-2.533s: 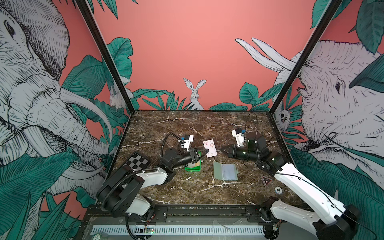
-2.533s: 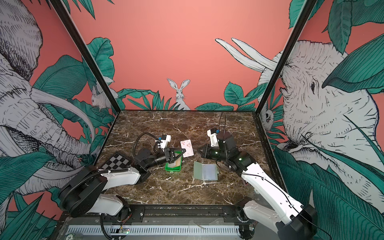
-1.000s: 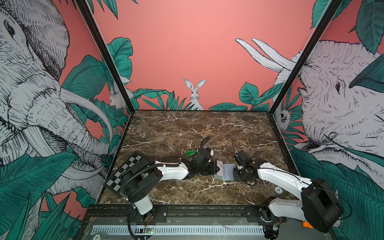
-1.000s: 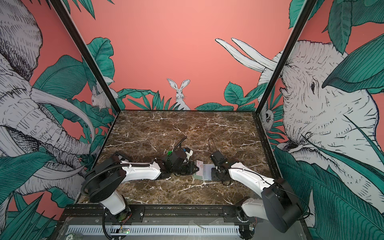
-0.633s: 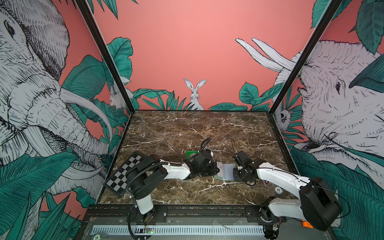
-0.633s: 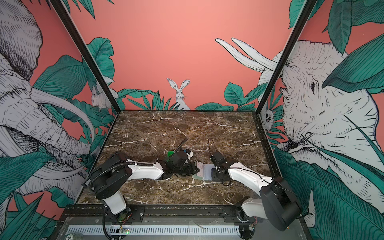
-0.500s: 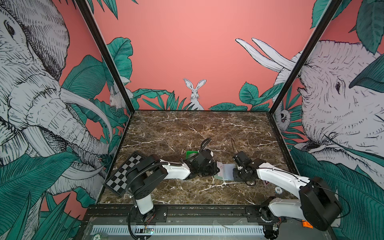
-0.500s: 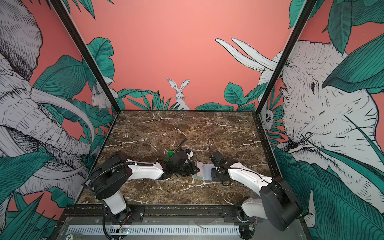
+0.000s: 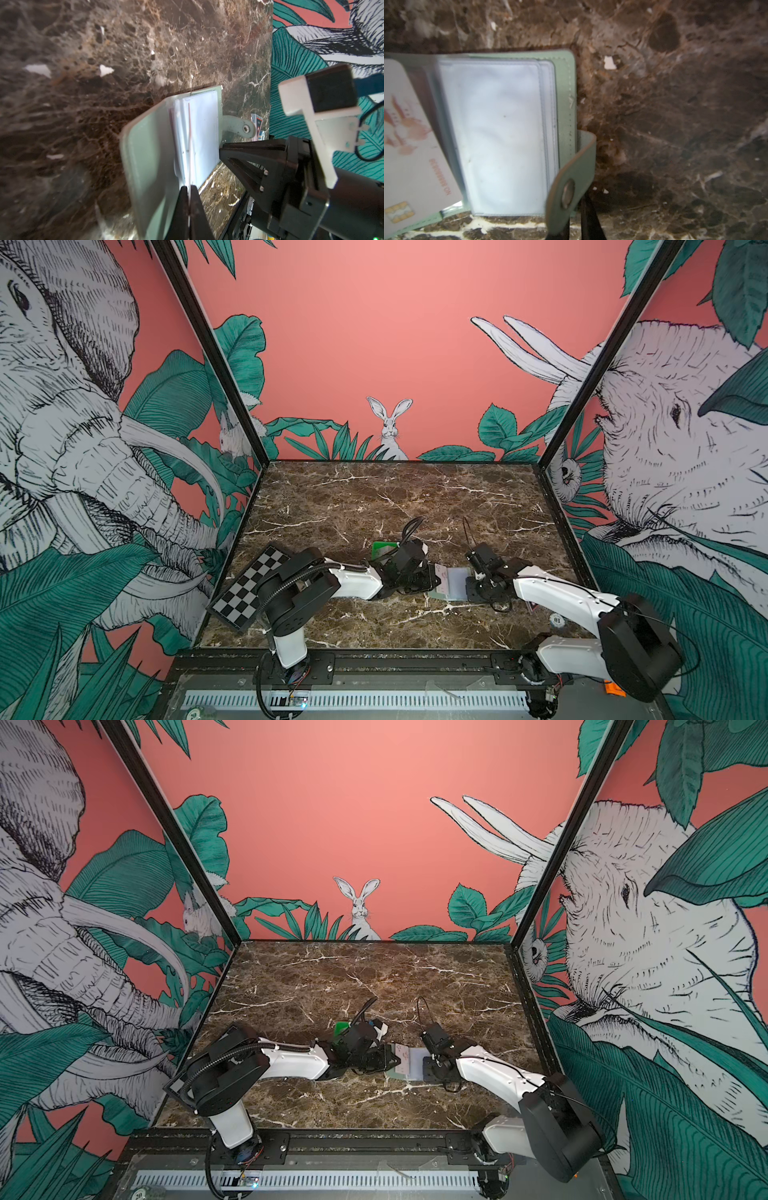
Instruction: Put the credit cards into the card holder
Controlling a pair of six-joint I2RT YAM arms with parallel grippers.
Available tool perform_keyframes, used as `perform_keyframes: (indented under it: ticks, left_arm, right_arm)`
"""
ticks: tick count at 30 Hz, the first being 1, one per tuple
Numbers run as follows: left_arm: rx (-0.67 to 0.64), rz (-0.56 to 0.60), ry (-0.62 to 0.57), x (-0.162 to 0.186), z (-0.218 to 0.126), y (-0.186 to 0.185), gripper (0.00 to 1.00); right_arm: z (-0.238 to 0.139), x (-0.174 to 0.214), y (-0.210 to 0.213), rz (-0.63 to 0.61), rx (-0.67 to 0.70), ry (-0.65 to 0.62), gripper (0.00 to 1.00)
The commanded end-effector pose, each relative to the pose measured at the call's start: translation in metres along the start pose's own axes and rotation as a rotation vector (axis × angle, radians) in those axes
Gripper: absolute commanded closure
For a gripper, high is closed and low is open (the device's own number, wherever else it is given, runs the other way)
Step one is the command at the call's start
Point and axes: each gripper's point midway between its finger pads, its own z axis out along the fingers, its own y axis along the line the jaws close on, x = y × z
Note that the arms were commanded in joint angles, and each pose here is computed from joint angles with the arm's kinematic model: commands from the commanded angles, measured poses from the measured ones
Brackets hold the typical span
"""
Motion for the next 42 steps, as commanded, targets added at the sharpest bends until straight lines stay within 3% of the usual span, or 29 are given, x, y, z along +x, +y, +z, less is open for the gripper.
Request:
perform_keyframes:
  ticks: [1,30,35,42]
  left_arm:
    - [0.017,-0.003,0.009,0.003,0.004,-0.004,1.0]
    - [0.059,-0.075,0.01,0.007,0.013,0.001,1.0]
    - [-0.001,-0.048,0.009,0.007,0.009,0.01,1.0]
    - [-0.096,0.01,0.006,0.006,-0.003,0.017,1.0]
  right_arm:
    - [0.001,0.002,-0.002,-0.005,-0.001,-0.001,0.87]
    - [0.0,0.005,-0.005,-0.005,0.004,-0.007,0.88]
    - [-0.001,0.008,-0.02,-0.007,0.088,0.011,0.88]
    - [0.0,0.007,-0.015,-0.002,0.06,0.006,0.88]
